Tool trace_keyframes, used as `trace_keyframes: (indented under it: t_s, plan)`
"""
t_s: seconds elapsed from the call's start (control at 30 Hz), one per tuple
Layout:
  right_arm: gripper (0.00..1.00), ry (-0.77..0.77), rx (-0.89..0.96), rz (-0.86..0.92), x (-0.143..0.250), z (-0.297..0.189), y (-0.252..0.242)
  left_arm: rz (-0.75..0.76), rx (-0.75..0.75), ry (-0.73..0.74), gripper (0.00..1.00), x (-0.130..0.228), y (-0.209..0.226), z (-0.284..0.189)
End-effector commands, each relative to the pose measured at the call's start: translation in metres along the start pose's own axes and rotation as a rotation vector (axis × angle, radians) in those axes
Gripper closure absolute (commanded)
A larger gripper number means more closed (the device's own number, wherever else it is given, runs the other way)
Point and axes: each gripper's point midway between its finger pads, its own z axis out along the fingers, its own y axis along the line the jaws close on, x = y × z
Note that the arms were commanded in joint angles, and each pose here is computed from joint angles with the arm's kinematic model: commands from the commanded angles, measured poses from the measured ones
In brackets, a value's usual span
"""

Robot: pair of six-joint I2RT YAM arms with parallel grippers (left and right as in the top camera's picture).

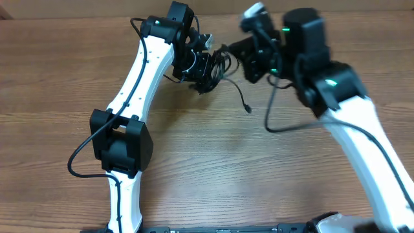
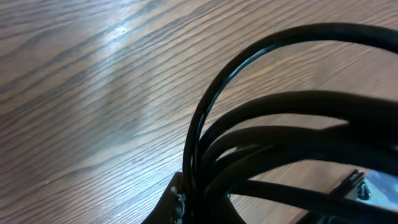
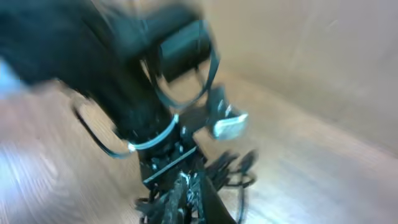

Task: Untangle cables

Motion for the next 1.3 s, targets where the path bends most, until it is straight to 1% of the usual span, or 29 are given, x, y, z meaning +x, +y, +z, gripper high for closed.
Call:
trace_keyframes:
  t_s: [0.0,0.17,0.27,0.47,0.53,0.6,0.7,0.77,0.87,1.0,1.13,1.17,1.2,1.27]
  plan:
    - [0.96,-0.140,0.035,-0.014,-0.043,-0.063,0.012,0.041,-0.017,-0.027,0.96,-0.003,-0.004,-0.010]
    - [0.96,-0.139,0.058,-0.007,-0.039,-0.093,0.017,0.040,-0.066,-0.030,0.96,-0.003,0.004,-0.010]
    - [0.96,-0.111,0.096,0.015,-0.031,-0.098,0.006,0.038,-0.059,-0.030,0.96,-0.003,0.003,-0.010]
    - [0.96,0.023,0.118,0.092,0.006,-0.071,-0.017,0.040,0.023,-0.036,0.96,-0.005,-0.011,-0.010]
    - [0.96,0.065,0.114,0.111,0.016,-0.061,-0.021,0.001,0.011,-0.037,0.96,-0.005,-0.011,-0.009]
    - [0.96,0.098,0.109,0.127,0.024,-0.052,-0.024,-0.061,-0.112,-0.040,0.96,-0.004,0.005,-0.007]
    - [0.96,0.120,0.107,0.138,0.030,-0.043,-0.028,-0.208,-0.400,-0.077,0.96,0.000,0.043,-0.014]
    - [0.96,0.128,0.107,0.141,0.032,-0.041,-0.029,-0.278,-0.531,-0.103,0.96,0.004,0.056,-0.021]
    - [0.96,0.130,0.114,0.141,0.032,-0.040,-0.031,-0.280,-0.595,-0.121,0.96,0.005,0.056,-0.022]
    - [0.96,0.136,0.142,0.148,0.034,-0.041,-0.035,-0.318,-0.675,-0.160,0.96,0.006,0.057,-0.026]
    - [0.96,0.149,0.147,0.153,0.037,-0.041,-0.036,-0.299,-0.672,-0.171,0.96,0.004,0.049,-0.022]
    - [0.96,0.153,0.147,0.154,0.038,-0.042,-0.036,-0.298,-0.669,-0.169,0.63,0.004,0.048,-0.021]
    - [0.96,0.155,0.147,0.155,0.039,-0.042,-0.035,-0.292,-0.666,-0.165,0.00,0.004,0.047,-0.021]
    - [0.94,0.157,0.147,0.156,0.039,-0.042,-0.035,-0.261,-0.644,-0.146,0.00,0.005,0.044,-0.018]
